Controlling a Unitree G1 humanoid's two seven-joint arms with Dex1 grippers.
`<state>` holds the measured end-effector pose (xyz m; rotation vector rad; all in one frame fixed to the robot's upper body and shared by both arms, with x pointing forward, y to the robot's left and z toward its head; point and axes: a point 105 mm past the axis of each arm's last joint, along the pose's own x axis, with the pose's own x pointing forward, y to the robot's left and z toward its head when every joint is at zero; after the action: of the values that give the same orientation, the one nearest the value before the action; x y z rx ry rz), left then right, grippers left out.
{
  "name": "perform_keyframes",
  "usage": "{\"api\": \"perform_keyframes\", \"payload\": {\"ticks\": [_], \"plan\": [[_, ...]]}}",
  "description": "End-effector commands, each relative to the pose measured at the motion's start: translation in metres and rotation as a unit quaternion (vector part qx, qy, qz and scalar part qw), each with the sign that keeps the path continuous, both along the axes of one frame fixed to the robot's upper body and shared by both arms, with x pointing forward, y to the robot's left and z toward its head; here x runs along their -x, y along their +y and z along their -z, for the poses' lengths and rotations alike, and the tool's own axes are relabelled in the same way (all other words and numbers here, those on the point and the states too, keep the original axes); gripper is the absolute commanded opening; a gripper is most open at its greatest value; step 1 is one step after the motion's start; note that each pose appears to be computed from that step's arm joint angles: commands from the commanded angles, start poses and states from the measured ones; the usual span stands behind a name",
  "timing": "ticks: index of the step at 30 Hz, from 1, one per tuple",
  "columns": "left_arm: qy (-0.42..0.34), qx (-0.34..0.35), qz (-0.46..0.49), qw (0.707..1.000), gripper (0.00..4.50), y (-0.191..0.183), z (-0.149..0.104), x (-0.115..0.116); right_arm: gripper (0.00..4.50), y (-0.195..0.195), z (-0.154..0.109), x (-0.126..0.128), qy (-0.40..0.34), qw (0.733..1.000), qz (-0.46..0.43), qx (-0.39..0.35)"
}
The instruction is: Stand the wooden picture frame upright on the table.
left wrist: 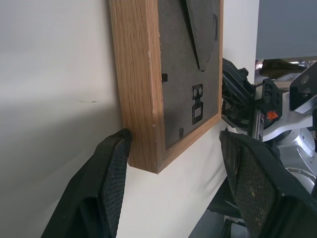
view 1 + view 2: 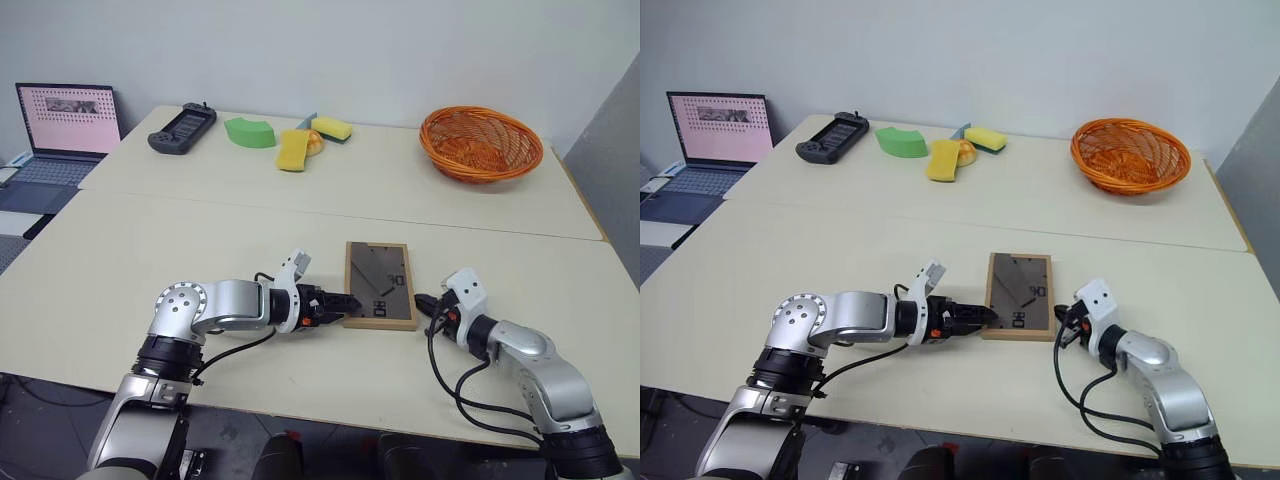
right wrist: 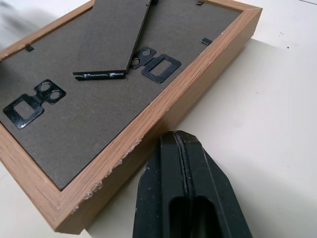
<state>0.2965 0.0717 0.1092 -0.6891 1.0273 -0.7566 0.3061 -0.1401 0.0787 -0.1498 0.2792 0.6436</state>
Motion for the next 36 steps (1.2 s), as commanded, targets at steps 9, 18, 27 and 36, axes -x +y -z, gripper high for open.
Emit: {"api": "perform_keyframes", "payload": {"ticks": [9, 18, 27, 36], "plan": [[-0.001, 0.016, -0.007, 1.0, 3.04, -0.003, -0.004, -0.002, 0.0, 0.021, -0.026, 0.004, -0.022, 0.999, -0.009, -0.049], [-0.002, 0.018, -0.005, 1.0, 3.04, -0.003, -0.004, 0.001, 0.0, 0.018, -0.007, 0.009, -0.006, 1.0, 0.0, -0.02], [0.001, 0.012, -0.007, 1.0, 3.04, 0.003, -0.001, 0.002, 0.0, -0.011, 0.017, -0.008, -0.02, 0.997, 0.018, 0.065], [0.013, 0.002, -0.033, 0.999, 3.04, 0.008, 0.006, -0.001, 0.0, 0.017, 0.001, 0.0, -0.033, 0.999, -0.019, 0.037]]}}
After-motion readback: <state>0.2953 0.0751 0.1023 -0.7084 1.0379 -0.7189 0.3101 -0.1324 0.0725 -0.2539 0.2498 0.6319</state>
